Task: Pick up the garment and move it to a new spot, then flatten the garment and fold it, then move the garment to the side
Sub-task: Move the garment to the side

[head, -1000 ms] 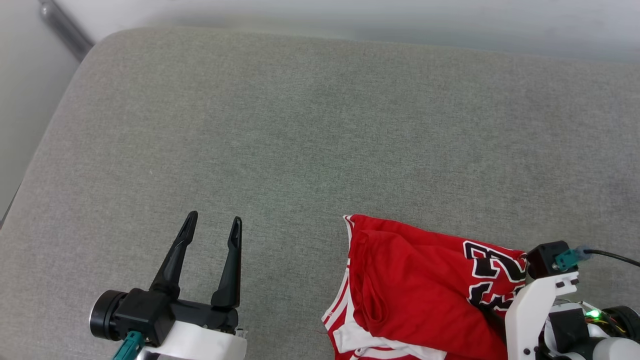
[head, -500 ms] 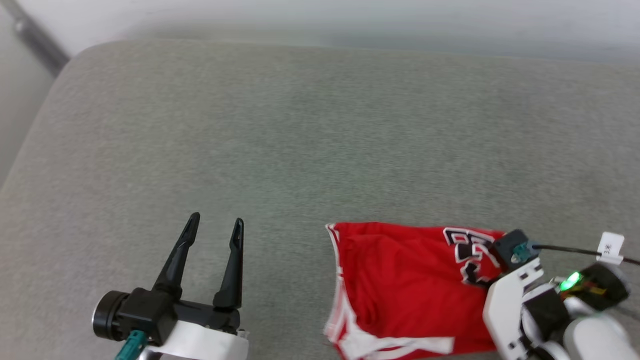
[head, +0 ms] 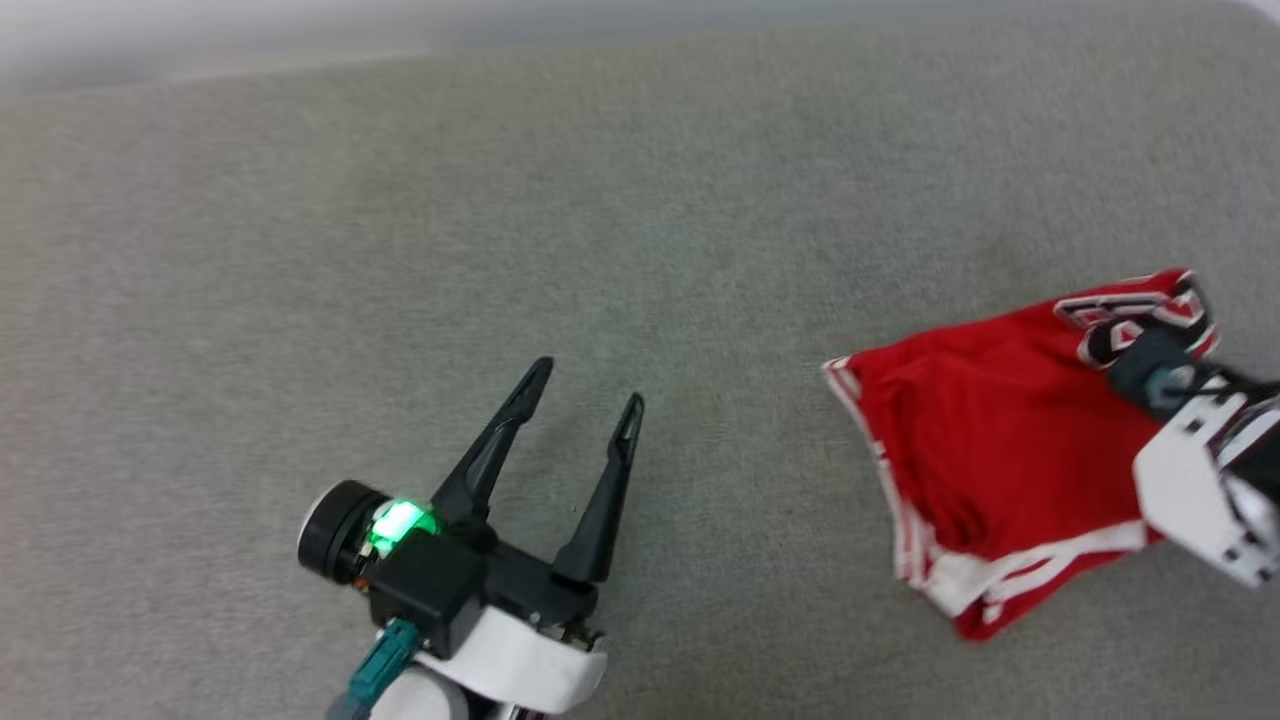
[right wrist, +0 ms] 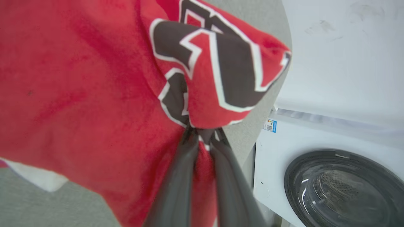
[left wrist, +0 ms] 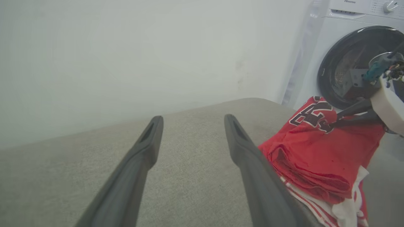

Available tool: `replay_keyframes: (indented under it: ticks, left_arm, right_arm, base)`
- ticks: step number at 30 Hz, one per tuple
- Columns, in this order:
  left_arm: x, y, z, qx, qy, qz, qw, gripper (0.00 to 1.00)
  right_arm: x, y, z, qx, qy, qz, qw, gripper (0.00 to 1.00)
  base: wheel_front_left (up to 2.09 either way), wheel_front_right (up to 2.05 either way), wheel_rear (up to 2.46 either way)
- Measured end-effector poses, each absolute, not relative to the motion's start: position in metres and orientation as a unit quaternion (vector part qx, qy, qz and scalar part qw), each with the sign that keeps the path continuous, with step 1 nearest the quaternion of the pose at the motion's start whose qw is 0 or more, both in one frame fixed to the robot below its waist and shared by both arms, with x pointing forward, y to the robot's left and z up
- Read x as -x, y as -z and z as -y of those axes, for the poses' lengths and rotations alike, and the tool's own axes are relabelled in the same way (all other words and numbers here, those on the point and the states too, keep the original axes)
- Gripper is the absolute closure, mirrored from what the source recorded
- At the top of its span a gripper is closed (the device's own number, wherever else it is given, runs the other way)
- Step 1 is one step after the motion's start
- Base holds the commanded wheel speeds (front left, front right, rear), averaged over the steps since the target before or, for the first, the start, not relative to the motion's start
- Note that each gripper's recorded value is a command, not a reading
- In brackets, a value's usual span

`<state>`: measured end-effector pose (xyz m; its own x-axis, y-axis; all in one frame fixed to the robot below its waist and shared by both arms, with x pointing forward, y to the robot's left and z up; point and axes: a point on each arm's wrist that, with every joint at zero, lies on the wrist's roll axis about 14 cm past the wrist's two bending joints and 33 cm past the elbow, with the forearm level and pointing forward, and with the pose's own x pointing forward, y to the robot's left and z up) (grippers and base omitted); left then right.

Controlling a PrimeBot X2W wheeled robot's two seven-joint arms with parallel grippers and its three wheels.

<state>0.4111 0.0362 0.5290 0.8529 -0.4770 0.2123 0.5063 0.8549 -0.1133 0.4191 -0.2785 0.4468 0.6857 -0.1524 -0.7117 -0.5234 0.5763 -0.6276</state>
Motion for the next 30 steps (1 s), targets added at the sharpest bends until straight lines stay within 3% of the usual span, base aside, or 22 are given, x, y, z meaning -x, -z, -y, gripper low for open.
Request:
replay_keyframes:
  ticks: [11, 18, 23, 30]
  left_arm:
    - [-0.438, -0.488, 0.035, 0.109, 0.373, 0.065, 0.919, 0.00]
    - [-0.450, -0.459, 0.052, 0.126, 0.401, 0.050, 0.906, 0.00]
    - [-0.456, -0.440, 0.054, 0.131, 0.405, 0.037, 0.904, 0.00]
    - [-0.460, -0.430, 0.048, 0.127, 0.398, 0.029, 0.908, 0.00]
  right_arm:
    - [-0.442, -0.441, 0.412, 0.468, 0.009, -0.433, 0.770, 1.00]
    - [-0.433, -0.431, 0.479, 0.458, 0.082, -0.462, 0.755, 1.00]
    - [-0.427, -0.427, 0.514, 0.446, 0.128, -0.472, 0.749, 1.00]
    - [-0.428, -0.411, 0.522, 0.429, 0.144, -0.468, 0.759, 1.00]
  base:
    - [0.00, 0.00, 0.00]
    - [0.00, 0.00, 0.00]
    - [0.00, 0.00, 0.00]
    - [0.00, 0.00, 0.00]
